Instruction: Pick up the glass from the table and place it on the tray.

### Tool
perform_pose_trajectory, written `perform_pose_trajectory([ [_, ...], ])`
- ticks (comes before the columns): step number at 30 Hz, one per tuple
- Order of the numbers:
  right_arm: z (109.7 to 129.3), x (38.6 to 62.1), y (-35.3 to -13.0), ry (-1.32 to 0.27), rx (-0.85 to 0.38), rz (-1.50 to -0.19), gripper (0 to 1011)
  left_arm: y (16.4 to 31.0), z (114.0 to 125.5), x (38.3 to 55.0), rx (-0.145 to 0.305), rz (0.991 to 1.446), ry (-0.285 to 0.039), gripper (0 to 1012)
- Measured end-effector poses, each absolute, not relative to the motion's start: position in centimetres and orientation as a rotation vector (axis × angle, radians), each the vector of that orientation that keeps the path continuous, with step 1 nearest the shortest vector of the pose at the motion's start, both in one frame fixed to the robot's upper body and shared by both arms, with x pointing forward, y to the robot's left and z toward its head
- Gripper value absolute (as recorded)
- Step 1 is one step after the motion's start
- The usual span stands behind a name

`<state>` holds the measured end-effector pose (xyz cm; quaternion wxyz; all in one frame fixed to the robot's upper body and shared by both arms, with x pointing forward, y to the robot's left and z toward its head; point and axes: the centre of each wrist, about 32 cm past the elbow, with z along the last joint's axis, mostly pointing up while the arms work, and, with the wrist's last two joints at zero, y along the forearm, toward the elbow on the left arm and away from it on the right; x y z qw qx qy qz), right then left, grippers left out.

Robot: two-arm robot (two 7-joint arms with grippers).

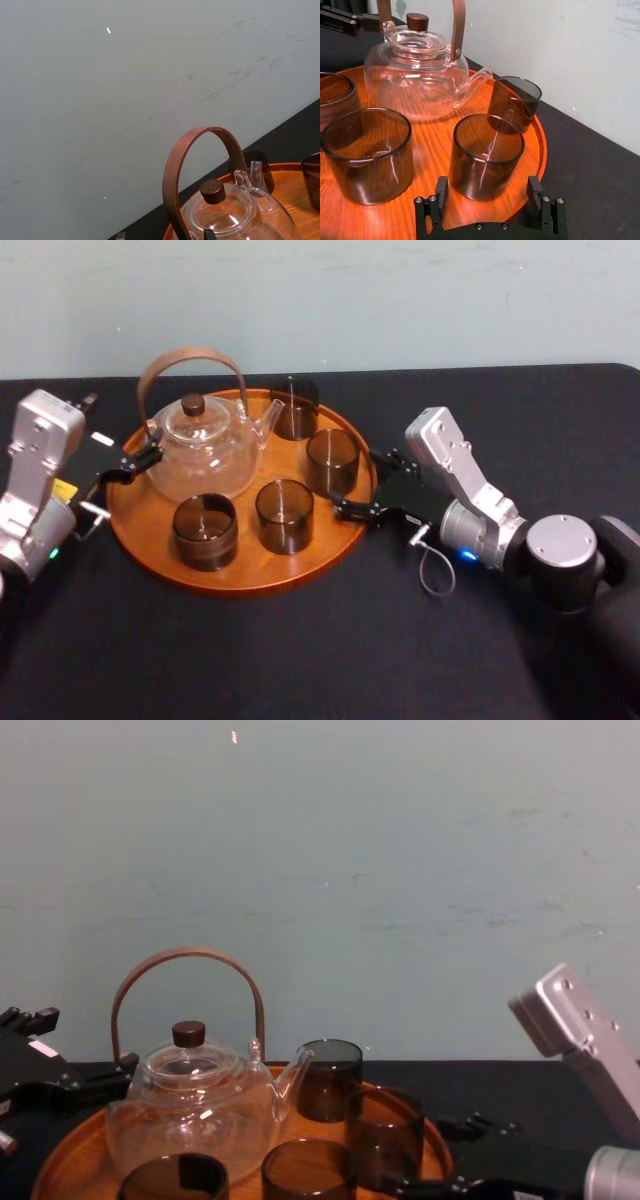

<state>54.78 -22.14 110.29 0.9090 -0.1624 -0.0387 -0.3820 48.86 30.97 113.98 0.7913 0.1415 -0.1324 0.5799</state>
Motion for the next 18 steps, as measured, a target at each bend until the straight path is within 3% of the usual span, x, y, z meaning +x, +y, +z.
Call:
perform_pose_trajectory([
  [18, 112.0, 51.0, -26.5, -0.080, -0.330, -0.908, 1002, 31.0, 114.0, 48.9, 0.304, 1.248, -0.285, 1009],
])
